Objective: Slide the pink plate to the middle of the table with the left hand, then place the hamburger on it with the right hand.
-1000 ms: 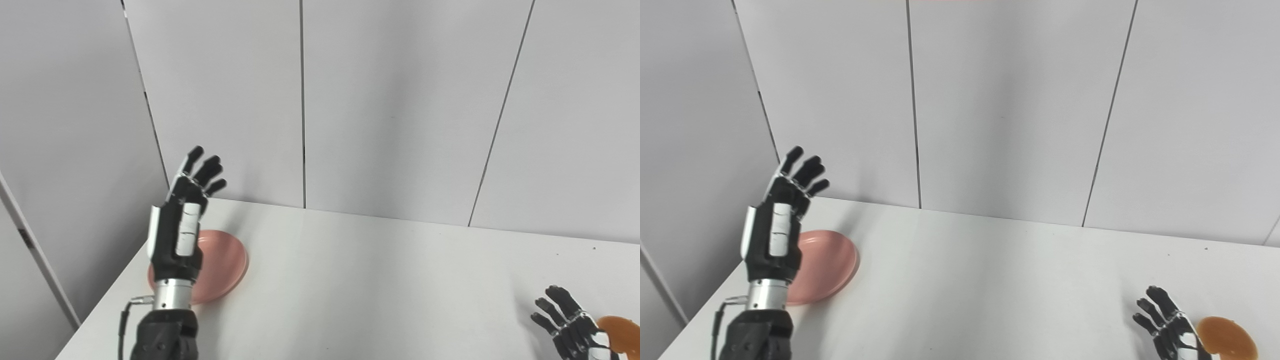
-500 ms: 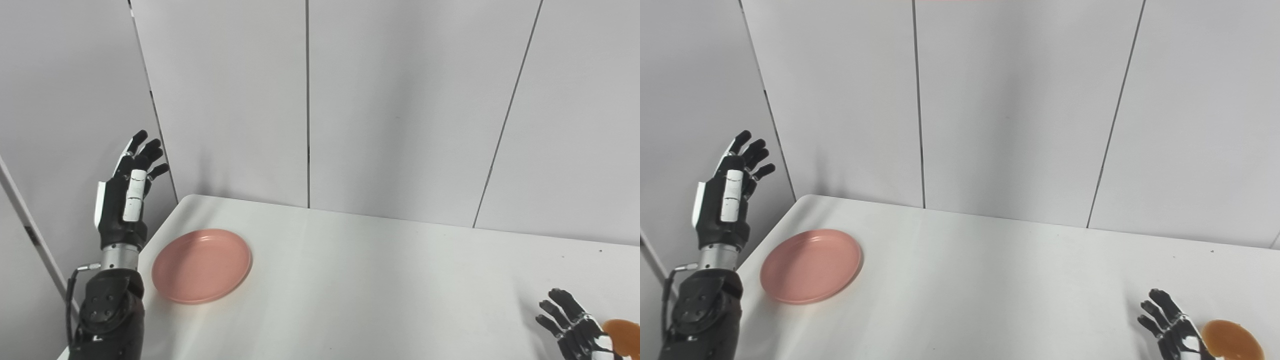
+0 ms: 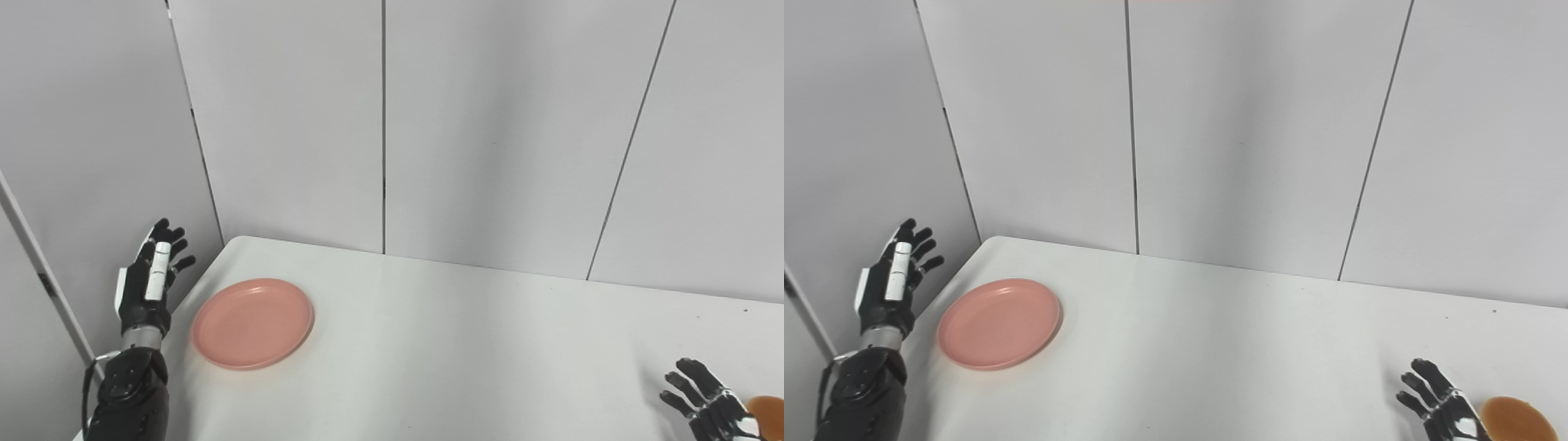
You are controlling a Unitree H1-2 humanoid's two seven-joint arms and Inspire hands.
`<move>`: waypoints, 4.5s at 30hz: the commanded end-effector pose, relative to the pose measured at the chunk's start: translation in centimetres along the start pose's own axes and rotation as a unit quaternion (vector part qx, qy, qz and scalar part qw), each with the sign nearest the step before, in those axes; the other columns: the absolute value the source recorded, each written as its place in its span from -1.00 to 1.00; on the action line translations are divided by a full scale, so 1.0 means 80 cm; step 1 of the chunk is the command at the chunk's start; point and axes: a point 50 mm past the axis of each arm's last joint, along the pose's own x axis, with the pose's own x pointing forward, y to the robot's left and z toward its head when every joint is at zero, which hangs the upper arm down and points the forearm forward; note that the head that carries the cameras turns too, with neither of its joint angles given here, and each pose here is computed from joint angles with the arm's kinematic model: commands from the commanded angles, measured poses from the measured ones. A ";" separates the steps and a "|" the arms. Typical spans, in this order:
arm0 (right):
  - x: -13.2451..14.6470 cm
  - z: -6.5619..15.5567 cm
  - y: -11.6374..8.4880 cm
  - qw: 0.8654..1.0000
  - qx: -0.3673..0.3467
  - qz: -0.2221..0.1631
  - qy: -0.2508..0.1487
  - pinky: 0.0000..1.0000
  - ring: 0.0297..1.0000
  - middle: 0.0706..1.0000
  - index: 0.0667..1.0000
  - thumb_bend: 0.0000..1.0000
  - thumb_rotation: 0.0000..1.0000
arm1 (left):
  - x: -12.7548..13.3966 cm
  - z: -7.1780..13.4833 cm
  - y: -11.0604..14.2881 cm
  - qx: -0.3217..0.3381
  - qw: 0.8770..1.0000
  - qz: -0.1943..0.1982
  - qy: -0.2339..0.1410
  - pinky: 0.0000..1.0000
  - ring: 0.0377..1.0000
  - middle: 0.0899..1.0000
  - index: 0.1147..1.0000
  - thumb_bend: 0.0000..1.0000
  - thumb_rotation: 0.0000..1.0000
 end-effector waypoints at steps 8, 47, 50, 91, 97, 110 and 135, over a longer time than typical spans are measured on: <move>-0.046 -0.032 0.011 0.998 0.020 -0.019 0.064 0.53 0.60 0.64 0.46 0.90 1.00 | 0.029 0.008 -0.003 -0.032 0.999 0.010 -0.012 0.45 0.68 0.64 0.68 0.67 0.57; -0.055 0.007 0.016 0.998 0.013 -0.029 0.058 0.50 0.57 0.57 0.45 0.70 1.00 | -0.040 -0.057 -0.100 -0.067 0.986 -0.120 0.094 0.52 0.73 0.65 0.63 0.71 0.51; -0.056 0.008 0.019 0.998 0.018 -0.030 0.058 0.54 0.58 0.59 0.45 0.62 1.00 | -0.044 -0.057 -0.116 -0.077 0.983 -0.131 0.099 0.56 0.74 0.65 0.64 0.71 0.48; -0.063 -0.003 0.107 0.998 -0.001 -0.023 0.054 0.44 0.50 0.51 0.41 0.57 1.00 | -0.119 -0.065 -0.302 -0.130 0.945 -0.265 0.142 0.44 0.70 0.62 0.61 0.69 0.54; -0.063 -0.003 0.116 0.998 -0.008 -0.018 0.052 0.41 0.49 0.52 0.42 0.58 1.00 | -0.130 -0.068 -0.329 -0.131 0.939 -0.282 0.147 0.57 0.71 0.63 0.64 0.71 0.53; -0.061 -0.005 0.140 0.998 -0.044 -0.009 0.037 0.39 0.46 0.51 0.46 0.46 1.00 | -0.129 -0.069 -0.356 -0.144 0.929 -0.298 0.164 0.56 0.73 0.66 0.64 0.66 0.55; 0.017 0.072 0.055 0.874 -0.462 -0.054 -0.138 0.61 0.74 0.72 0.56 0.41 1.00 | -0.125 -0.078 -0.351 -0.138 0.928 -0.300 0.171 0.59 0.73 0.67 0.68 0.62 0.56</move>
